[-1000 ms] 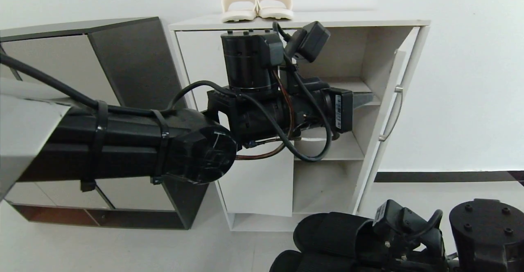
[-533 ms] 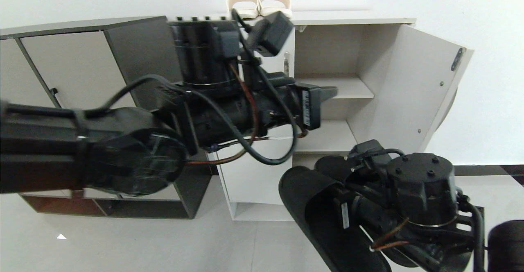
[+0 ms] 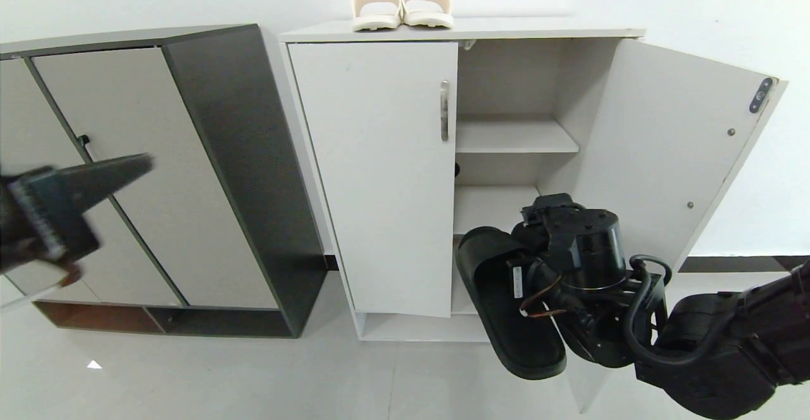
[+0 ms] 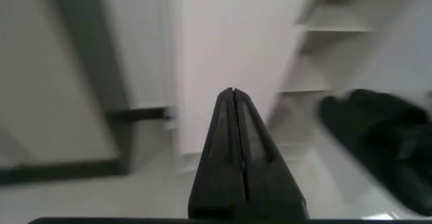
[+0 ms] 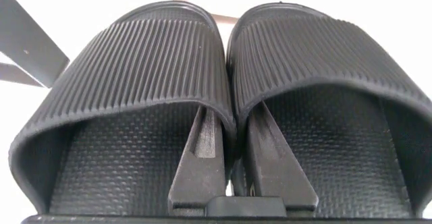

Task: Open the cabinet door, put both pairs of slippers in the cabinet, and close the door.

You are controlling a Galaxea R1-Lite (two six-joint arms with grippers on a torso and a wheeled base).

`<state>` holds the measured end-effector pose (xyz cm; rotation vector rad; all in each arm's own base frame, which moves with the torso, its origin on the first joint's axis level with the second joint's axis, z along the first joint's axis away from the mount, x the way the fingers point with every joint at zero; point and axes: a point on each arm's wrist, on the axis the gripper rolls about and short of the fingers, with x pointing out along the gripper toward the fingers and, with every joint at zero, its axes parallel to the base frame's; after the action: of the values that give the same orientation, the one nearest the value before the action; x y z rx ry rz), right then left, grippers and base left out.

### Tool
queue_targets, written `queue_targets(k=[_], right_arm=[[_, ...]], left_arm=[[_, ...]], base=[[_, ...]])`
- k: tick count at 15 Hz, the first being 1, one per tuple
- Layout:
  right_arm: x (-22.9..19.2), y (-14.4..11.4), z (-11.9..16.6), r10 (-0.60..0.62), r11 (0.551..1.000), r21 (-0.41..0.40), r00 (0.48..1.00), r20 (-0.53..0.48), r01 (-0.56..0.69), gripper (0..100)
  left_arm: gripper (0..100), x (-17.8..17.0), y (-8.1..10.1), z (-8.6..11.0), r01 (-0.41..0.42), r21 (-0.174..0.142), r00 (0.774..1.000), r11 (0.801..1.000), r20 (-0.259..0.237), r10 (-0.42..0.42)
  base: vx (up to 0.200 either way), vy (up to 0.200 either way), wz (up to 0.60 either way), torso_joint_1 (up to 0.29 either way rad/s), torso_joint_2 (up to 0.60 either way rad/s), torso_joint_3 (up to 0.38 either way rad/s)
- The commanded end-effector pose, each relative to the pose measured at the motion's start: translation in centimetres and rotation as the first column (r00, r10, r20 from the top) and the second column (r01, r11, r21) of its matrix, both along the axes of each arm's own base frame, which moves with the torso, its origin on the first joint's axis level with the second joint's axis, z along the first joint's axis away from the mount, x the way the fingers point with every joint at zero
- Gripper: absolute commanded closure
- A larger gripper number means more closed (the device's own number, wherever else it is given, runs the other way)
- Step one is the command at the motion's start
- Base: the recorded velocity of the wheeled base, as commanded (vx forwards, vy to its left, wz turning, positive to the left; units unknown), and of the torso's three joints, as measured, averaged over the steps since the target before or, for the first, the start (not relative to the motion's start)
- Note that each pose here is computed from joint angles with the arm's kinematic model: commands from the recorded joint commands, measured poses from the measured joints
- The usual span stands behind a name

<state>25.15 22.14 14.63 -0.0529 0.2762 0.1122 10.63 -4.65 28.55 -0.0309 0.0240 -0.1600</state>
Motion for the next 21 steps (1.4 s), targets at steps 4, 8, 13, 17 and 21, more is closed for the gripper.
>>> queue_targets(k=[4,8,13,17,21], right_arm=[[-0.1,0.0,-0.8,0.001,1.000,-0.022,1.000,-0.018,-0.001,100],[-0.7,0.1,-1.3,0.019,0.999,-0.027,1.000,-0.024,-0.020,100],[-0.7,0.4,-2.2,0.033,0.999,-0.028,0.999,-0.027,-0.034,100],[-0.7,0.8,-2.0,0.037,0.999,-0.012,0.999,-0.005,-0.037,100],[0.8,2.0,-1.1,-0.017,1.000,0.026,0.999,0.044,0.016,100]], left_arm=[[100,-13.5,5.7,-15.1,-0.602,-0.016,0.797,0.798,0.051,0.602],[100,-12.8,5.5,-19.5,-0.619,0.013,0.785,0.785,0.025,0.619],[100,-12.9,4.7,-20.8,-0.167,0.050,0.985,0.985,0.048,0.164],[100,-12.9,4.6,-21.0,-0.119,0.064,0.993,0.991,0.030,0.117],[100,-12.9,4.6,-21.0,-0.123,0.037,0.992,0.992,0.026,0.122]], base=[[0.000,0.000,0.00,0.000,0.00,0.000],[0.000,0.000,0.00,0.000,0.00,0.000],[0.000,0.000,0.00,0.000,0.00,0.000],[0.000,0.000,0.00,0.000,0.00,0.000],[0.000,0.000,0.00,0.000,0.00,0.000]])
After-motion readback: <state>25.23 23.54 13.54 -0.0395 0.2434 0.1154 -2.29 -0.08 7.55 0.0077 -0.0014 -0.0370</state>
